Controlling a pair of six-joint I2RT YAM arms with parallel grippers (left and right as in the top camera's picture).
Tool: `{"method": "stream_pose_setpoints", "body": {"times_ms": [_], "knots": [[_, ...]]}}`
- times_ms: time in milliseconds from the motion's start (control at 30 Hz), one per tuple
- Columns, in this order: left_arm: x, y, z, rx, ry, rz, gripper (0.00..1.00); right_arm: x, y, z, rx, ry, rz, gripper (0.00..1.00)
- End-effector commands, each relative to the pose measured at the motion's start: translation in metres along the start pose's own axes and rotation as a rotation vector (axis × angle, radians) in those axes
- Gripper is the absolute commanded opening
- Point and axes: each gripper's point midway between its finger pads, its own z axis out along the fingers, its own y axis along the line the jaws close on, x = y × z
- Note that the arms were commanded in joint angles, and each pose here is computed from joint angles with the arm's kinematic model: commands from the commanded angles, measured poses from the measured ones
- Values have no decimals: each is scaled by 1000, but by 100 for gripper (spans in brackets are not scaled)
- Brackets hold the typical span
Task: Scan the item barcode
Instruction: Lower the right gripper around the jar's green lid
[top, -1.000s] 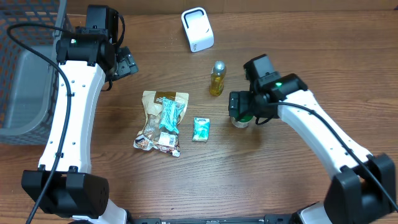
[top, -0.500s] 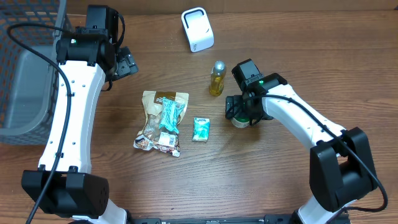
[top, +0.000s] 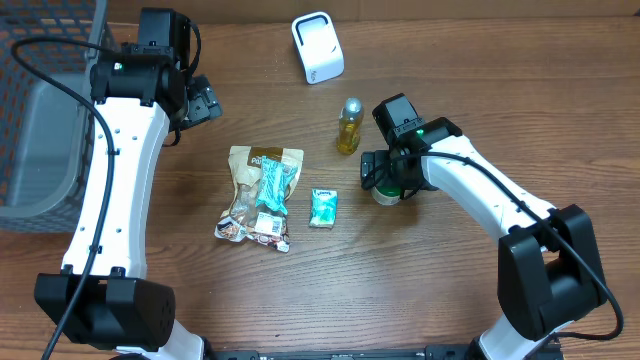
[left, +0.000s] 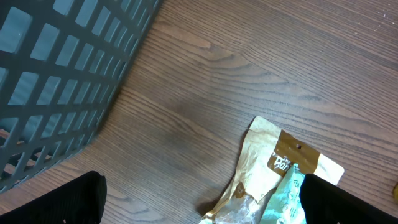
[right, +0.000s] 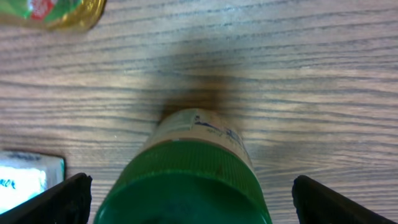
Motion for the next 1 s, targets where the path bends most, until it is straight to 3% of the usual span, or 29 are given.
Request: {"method": "stream_pose_setpoints", "body": {"times_ms": [0, 233, 533, 967], "knots": [[-7, 1, -10, 5, -36, 11, 100, -8, 2, -3, -5, -29, 2, 100], [-7, 1, -10, 5, -36, 11, 99, -11, 4, -3, -9, -40, 3, 99], [-7, 1, -10, 5, -36, 11, 100, -2, 0, 5, 0, -22, 1, 79], [-7, 1, -10, 5, -36, 11, 99, -1, 0, 5, -3, -19, 2, 68]]}}
